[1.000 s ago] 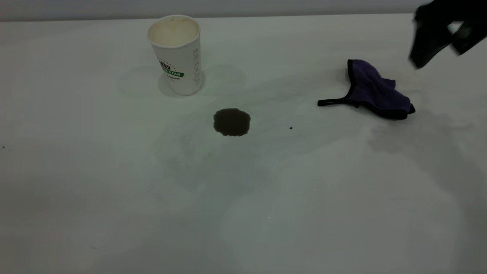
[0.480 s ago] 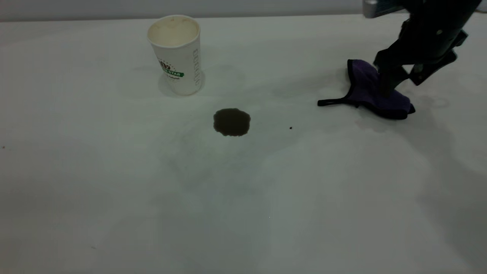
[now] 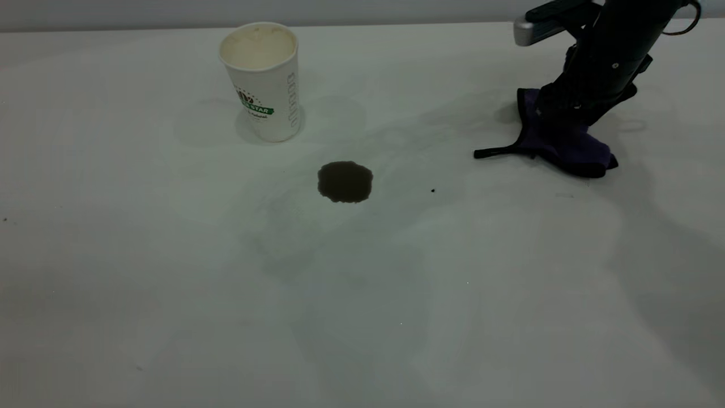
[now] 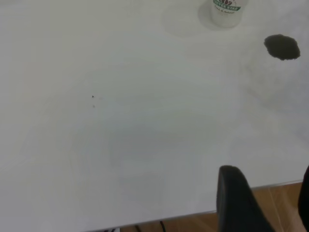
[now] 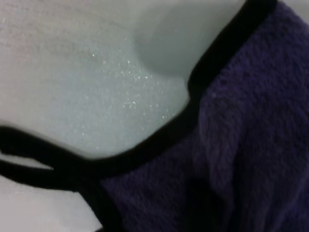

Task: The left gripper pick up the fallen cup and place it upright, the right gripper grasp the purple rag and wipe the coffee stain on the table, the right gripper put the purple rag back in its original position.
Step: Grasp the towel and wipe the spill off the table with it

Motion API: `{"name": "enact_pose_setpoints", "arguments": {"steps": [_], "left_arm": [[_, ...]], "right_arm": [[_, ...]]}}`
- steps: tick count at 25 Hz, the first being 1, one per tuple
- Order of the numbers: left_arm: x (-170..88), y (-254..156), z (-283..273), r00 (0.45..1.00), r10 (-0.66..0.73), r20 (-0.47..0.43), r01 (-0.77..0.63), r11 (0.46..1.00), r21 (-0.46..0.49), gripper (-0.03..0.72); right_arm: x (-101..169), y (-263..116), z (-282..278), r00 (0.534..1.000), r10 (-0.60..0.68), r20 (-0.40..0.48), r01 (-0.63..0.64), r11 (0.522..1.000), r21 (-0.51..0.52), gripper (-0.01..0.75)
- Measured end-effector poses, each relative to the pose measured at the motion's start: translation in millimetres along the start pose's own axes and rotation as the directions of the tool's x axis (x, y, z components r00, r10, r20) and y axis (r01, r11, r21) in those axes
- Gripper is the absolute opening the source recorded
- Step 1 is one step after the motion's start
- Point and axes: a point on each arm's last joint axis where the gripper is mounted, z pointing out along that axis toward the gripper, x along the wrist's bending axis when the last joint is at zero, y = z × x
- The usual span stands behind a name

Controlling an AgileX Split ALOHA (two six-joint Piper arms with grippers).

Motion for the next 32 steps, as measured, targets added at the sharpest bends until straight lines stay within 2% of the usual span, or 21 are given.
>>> {"name": "enact_pose_setpoints", "arguments": {"steps": [2,6,7,10,15,21,26,32], "left_arm": [[0,0,0,1.0,0.0,0.0,0.0,1.0,0.0,0.382],[0,0,0,1.0,0.0,0.0,0.0,1.0,0.0,0.382],[0,0,0,1.0,-0.001,0.0,0.001,1.0,0.0,0.382],[0,0,0,1.0,-0.001,0.0,0.001,1.0,0.0,0.382],[0,0,0,1.0,-0.001,0.0,0.001,1.0,0.0,0.382],[0,0,0,1.0,-0.001,0.0,0.001,1.0,0.0,0.382],[0,0,0,1.0,-0.001,0.0,0.001,1.0,-0.001,0.382],[0,0,0,1.0,-0.001,0.0,0.001,1.0,-0.001,0.382]], "right_arm": [[3,1,1,1.0,0.014,-0.011,-0.014,1.0,0.0,0.432],[19,5,4,0.998,0.047,-0.047,-0.047,0.999,-0.006,0.142],[26,7,4,0.997,0.051,-0.06,-0.051,0.999,-0.01,0.108],[54,15,4,0.995,0.031,-0.093,-0.032,0.999,-0.019,0.105],[123,26,3,0.987,-0.057,-0.153,0.05,0.998,-0.05,0.105],[189,50,8,0.965,-0.164,-0.206,0.142,0.983,-0.115,0.105],[222,71,13,0.943,-0.222,-0.246,0.188,0.97,-0.152,0.105],[250,73,12,0.915,-0.258,-0.31,0.237,0.966,-0.105,0.105]]}}
